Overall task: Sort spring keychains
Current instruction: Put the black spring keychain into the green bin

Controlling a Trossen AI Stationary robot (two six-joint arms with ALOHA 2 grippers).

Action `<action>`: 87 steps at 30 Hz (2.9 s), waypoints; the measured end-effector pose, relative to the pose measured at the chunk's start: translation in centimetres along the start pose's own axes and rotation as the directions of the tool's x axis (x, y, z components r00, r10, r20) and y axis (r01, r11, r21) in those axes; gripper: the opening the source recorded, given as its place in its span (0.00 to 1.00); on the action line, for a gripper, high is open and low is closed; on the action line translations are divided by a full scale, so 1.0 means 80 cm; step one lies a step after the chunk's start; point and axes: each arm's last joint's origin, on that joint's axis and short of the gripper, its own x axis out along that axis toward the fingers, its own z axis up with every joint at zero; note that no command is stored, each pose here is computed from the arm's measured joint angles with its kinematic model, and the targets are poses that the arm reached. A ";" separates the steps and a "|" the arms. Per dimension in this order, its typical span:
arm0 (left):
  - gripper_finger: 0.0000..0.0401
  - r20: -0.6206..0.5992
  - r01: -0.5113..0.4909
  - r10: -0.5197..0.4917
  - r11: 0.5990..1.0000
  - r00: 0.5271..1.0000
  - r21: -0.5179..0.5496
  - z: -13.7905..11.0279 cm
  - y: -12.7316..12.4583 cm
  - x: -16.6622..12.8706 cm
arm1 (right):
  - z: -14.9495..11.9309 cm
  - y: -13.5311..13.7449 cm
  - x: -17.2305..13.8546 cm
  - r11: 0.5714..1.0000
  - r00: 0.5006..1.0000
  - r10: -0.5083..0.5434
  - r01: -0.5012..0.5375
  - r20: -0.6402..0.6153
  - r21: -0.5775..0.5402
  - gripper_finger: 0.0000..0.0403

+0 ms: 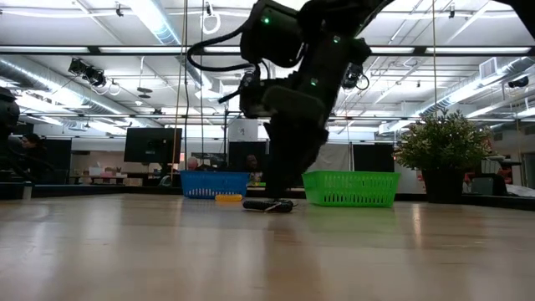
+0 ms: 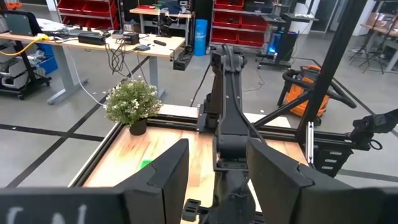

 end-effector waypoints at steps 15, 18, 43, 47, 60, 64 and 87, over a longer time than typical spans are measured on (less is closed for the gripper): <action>0.41 0.003 -0.027 0.027 1.000 1.000 -0.001 0.000 0.001 0.000 | -0.017 0.004 0.017 0.997 0.999 -0.019 0.016 0.036 0.074 0.44; 0.41 0.003 -0.027 0.027 1.000 1.000 -0.001 0.000 0.001 0.000 | -0.017 0.003 0.017 0.996 0.999 -0.022 0.018 0.036 0.091 0.36; 0.41 0.028 -0.086 0.086 0.996 0.996 -0.004 0.003 0.003 0.000 | 0.007 0.041 -0.177 0.926 0.872 0.326 -0.373 0.364 0.064 0.01; 0.41 0.045 -0.084 0.084 0.996 0.995 0.000 0.005 0.003 0.000 | 0.008 0.042 -0.250 0.893 0.744 0.377 -0.450 0.552 -0.003 0.00; 0.41 0.050 -0.110 0.110 0.994 0.993 0.001 0.005 0.004 0.000 | -0.016 0.028 -0.381 0.941 0.440 0.266 -0.312 0.857 -0.132 0.00; 0.41 0.050 -0.112 0.113 0.994 0.992 -0.010 0.005 0.004 0.000 | -0.047 0.017 -0.409 0.963 0.489 0.192 -0.262 0.851 -0.066 0.00; 0.41 0.049 -0.136 0.138 0.990 0.989 -0.046 0.005 0.005 0.001 | -0.169 -0.009 -0.389 0.946 0.552 -0.144 -0.166 0.821 0.278 0.00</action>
